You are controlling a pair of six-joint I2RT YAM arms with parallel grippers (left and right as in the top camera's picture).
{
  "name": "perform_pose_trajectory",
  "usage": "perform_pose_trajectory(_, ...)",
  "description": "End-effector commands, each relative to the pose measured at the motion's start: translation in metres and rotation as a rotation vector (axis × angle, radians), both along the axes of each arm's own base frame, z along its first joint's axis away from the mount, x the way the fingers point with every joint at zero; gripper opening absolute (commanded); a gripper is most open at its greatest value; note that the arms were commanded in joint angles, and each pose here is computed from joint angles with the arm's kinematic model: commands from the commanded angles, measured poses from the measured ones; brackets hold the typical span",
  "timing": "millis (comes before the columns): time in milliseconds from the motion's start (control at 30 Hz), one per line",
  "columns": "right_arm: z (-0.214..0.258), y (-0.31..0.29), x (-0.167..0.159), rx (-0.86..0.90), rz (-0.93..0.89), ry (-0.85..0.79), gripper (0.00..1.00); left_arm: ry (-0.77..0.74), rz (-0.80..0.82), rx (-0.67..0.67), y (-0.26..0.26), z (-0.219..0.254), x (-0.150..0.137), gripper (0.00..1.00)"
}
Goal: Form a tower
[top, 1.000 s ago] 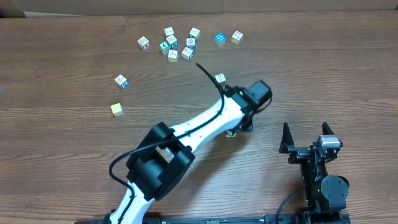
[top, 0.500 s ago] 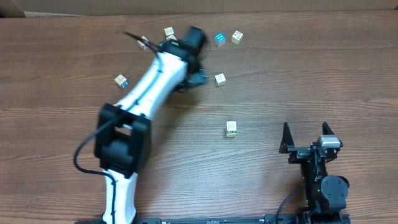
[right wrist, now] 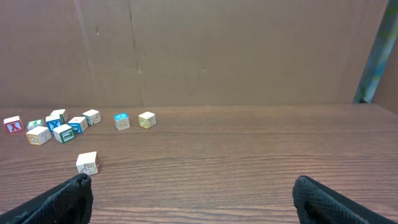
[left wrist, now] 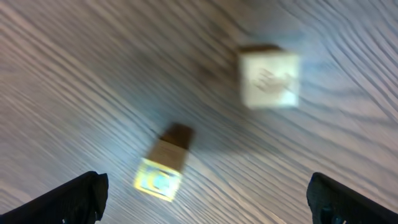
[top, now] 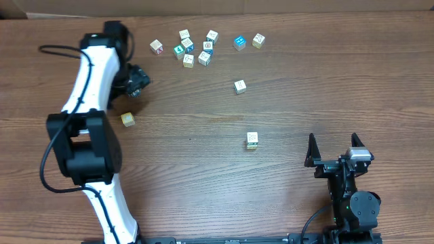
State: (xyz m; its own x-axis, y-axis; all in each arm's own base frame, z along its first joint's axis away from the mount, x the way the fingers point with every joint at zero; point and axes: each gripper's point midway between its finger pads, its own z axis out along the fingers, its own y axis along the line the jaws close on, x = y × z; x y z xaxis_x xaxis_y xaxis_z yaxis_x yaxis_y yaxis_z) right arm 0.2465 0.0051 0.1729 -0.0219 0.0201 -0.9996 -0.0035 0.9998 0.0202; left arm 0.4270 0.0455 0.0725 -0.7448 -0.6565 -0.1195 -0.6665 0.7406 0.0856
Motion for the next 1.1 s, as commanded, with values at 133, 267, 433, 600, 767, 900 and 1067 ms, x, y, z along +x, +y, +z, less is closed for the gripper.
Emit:
perform_pose_trajectory(133,-0.002,0.000,0.000,-0.002,-0.001,-0.005,1.00,0.000,0.054,0.019,0.037,0.002,-0.002,1.00)
perform_pose_trajectory(267,-0.002,0.000,0.000,-0.002,-0.001,-0.005,1.00,-0.007,0.072,0.021,0.044,0.002,-0.002,1.00)
perform_pose_trajectory(433,-0.002,0.000,0.000,-0.002,-0.001,-0.005,1.00,-0.008,0.072,0.020,0.045,0.002,-0.002,0.99)
perform_pose_trajectory(600,-0.002,0.000,0.000,-0.002,-0.001,-0.005,1.00,-0.008,0.072,0.020,0.045,0.002,-0.002,1.00)
perform_pose_trajectory(767,-0.002,0.000,0.000,-0.002,-0.001,-0.005,1.00,-0.008,0.072,0.020,0.045,0.002,-0.002,1.00)
perform_pose_trajectory(900,-0.002,0.000,0.000,-0.002,-0.001,-0.005,1.00,-0.008,0.072,0.020,0.044,0.002,-0.002,1.00)
perform_pose_trajectory(1067,-0.002,0.000,0.000,-0.002,-0.001,-0.005,1.00,-0.008,0.072,0.020,0.045,0.002,-0.002,1.00)
